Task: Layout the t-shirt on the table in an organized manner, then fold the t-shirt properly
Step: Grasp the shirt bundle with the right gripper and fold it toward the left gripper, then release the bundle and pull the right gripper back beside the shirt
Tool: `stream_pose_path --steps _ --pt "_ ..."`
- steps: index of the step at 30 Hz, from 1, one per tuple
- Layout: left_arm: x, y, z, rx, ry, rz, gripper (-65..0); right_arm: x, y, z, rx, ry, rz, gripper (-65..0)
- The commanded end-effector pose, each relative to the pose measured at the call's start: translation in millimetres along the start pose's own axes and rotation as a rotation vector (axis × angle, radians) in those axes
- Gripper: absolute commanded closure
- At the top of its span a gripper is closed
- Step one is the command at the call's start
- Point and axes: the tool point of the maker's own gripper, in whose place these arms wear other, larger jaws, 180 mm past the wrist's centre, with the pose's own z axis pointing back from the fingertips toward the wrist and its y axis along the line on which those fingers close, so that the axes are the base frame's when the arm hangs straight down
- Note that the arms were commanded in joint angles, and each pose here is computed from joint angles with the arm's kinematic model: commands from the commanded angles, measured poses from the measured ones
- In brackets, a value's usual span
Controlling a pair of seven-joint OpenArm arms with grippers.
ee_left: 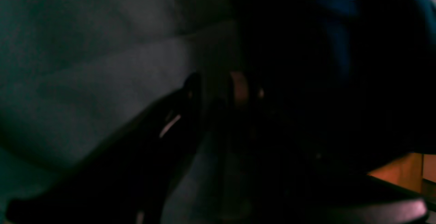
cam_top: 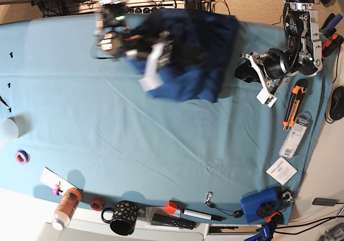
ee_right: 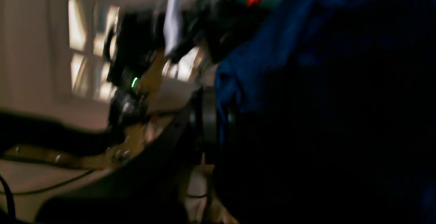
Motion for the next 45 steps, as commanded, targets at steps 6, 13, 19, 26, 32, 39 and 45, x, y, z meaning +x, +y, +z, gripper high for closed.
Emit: stream_pose_path --steps 6,13,19,26,32,39,45 --pt "14 0 5 -0.002 -0.042 -0.021 -12.7 10 50 -41 0.157 0.011 0.095 0.0" --pt "14 0 5 -0.003 -0.043 -0.020 -12.7 -17 9 -42 -0.061 0.188 0.168 0.0" --pt "15 0 5 -0.003 -0.052 -0.021 -12.7 -24 -4 -39 -0.127 0.237 0.186 -12.6" --pt "17 0 5 -0.003 -0.062 -0.021 -12.7 4 8 -44 -0.080 0.138 0.211 -31.8" --pt "19 0 5 -0.003 -0.070 -0.021 -13.0 39 33 -48 0.030 0.097 0.262 -31.8" --pt "22 0 6 -0.003 -0.088 -0.022 -13.0 72 52 -50 0.081 0.075 0.343 -31.8" --pt "32 0 7 -0.002 -0.111 -0.036 -17.0 100 61 -52 0.078 0.075 0.429 -31.8"
